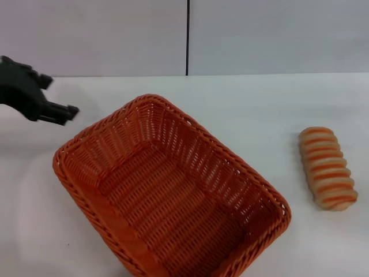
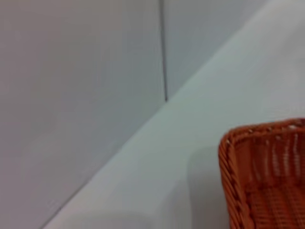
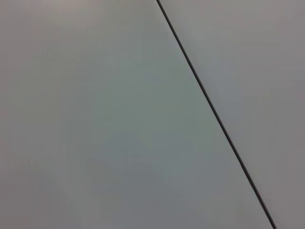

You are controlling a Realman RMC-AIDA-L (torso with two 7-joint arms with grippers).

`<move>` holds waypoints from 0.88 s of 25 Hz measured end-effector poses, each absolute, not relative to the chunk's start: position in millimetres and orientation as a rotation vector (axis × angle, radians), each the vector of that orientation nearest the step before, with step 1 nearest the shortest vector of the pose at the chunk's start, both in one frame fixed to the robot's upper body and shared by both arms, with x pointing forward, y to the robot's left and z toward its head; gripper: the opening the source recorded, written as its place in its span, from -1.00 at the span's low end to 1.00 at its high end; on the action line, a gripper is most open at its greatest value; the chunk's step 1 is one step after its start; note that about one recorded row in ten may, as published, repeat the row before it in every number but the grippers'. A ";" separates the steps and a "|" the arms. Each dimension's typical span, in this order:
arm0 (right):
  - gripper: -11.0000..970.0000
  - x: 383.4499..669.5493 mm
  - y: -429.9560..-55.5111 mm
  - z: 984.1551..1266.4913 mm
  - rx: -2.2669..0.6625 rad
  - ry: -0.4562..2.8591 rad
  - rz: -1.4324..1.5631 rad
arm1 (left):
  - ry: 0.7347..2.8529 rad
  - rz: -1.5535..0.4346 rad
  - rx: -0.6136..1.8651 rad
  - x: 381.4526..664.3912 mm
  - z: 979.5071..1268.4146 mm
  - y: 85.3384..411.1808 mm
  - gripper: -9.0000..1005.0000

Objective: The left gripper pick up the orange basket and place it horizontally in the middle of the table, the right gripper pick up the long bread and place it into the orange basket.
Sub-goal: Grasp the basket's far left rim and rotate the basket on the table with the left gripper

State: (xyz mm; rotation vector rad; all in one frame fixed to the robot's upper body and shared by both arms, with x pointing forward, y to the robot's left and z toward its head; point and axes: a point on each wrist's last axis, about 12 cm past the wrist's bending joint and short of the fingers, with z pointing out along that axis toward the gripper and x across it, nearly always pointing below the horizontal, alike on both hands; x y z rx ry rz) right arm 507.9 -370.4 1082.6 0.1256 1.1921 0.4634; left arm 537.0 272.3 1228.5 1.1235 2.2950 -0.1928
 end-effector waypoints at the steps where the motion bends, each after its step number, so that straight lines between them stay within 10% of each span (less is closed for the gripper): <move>1: 0.28 507.9 -370.9 1082.6 0.128 1.193 0.461 | 2.295 -0.193 1.124 537.0 1228.5 272.3 0.54; 22: 0.28 512.0 -372.3 1080.5 0.141 1.221 0.449 | 2.347 -0.155 1.196 556.0 1182.8 223.4 0.54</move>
